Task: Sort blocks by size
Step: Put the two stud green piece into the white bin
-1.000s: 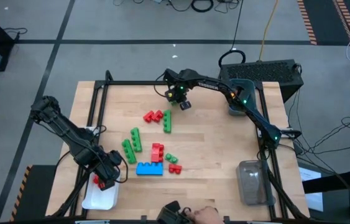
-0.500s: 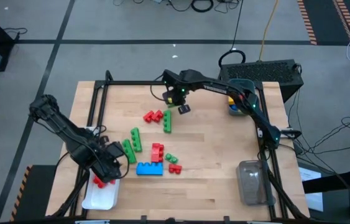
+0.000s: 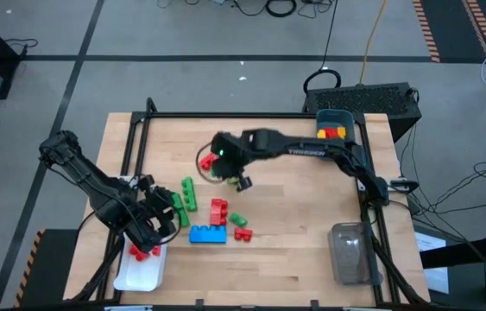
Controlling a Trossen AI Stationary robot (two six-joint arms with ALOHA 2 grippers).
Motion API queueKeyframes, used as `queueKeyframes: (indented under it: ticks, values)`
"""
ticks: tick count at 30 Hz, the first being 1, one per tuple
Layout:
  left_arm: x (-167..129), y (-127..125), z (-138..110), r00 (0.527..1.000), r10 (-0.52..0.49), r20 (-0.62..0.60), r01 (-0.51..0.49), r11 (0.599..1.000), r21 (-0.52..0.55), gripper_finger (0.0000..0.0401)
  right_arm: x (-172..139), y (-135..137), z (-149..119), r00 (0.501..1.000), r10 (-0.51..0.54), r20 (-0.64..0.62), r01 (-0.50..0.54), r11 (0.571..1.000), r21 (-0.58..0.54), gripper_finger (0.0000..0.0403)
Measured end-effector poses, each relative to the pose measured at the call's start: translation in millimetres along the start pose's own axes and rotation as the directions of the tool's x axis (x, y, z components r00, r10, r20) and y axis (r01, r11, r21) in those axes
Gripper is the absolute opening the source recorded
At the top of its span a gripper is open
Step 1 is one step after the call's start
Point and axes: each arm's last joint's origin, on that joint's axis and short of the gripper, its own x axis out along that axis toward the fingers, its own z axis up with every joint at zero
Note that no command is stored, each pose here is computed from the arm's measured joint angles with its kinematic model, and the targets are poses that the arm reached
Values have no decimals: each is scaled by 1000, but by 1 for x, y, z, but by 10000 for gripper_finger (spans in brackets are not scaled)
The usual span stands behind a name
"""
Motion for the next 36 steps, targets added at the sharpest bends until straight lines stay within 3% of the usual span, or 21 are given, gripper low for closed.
queueKeyframes:
  ticks: [7, 13, 19, 36]
  values:
    - [11, 0, -7, 998, 44, 55, -43, 999, -17, 207, -4, 39, 34, 987, -158, 20, 158, 987, 10, 48]
    - [27, -1, -14, 995, 71, 70, -68, 997, -37, 276, -3, 61, 51, 975, -217, 57, 215, 976, 41, 49]
    - [36, 1, -18, 986, 117, 121, -125, 990, 62, 329, 11, 83, 56, 950, -313, 0, 312, 949, 53, 49]
    - [52, -13, -11, 965, 61, 256, -129, 958, 257, 334, 36, 125, 65, 922, -378, 81, 375, 925, 51, 50]
